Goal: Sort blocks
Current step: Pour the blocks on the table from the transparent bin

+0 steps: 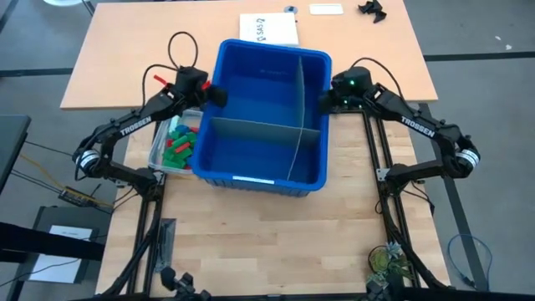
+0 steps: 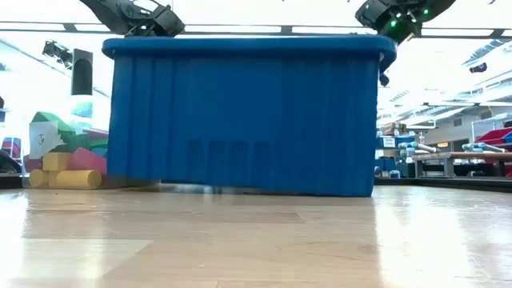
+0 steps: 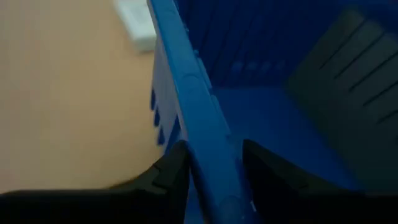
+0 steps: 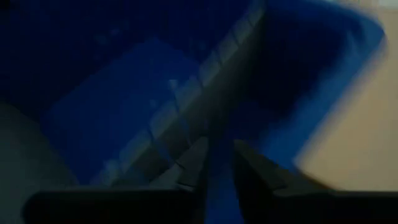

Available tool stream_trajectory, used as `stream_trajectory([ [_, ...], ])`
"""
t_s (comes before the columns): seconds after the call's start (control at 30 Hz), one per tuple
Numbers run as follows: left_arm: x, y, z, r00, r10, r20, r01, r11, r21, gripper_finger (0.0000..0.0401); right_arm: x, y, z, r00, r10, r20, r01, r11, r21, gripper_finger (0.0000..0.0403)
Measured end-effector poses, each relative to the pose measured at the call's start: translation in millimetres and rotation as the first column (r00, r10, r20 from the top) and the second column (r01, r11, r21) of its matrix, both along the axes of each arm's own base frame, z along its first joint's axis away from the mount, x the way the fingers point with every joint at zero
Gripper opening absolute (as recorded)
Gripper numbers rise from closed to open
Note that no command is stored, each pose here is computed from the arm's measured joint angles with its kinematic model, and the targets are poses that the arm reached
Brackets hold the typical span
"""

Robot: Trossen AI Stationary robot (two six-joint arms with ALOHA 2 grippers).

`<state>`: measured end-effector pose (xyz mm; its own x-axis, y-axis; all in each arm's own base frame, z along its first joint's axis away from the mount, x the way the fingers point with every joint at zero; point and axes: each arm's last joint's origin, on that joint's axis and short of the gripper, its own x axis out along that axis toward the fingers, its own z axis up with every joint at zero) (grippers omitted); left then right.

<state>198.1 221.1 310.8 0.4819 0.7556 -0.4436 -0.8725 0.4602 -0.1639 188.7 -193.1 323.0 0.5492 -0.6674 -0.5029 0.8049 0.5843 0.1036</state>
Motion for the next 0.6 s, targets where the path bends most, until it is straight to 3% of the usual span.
stream_trajectory([
  [0.17,7.5,-5.6,1.6,0.996,-0.086,0.006,0.086,0.996,0.015,0.0143,1.9,-1.4,13.5,0.999,0.033,0.007,-0.033,0.997,-0.075,0.0008],
  [0.23,9.9,-6.4,-0.6,0.995,-0.104,-0.005,0.104,0.995,0.006,0.0143,1.7,-1.2,13.8,0.999,0.037,-0.003,-0.037,0.996,-0.078,0.0005],
  [0.4,12.2,-3.9,-13.3,0.992,-0.110,-0.058,0.107,0.993,-0.057,0.0143,-4.5,4.4,16.7,0.999,0.049,0.011,-0.049,0.998,-0.042,0.0045],
  [0.6,15.0,-0.1,-16.7,0.994,-0.096,-0.059,0.092,0.994,-0.059,0.0143,-24.2,27.7,23.3,0.998,0.066,-0.018,-0.064,0.994,0.089,0.0137],
])
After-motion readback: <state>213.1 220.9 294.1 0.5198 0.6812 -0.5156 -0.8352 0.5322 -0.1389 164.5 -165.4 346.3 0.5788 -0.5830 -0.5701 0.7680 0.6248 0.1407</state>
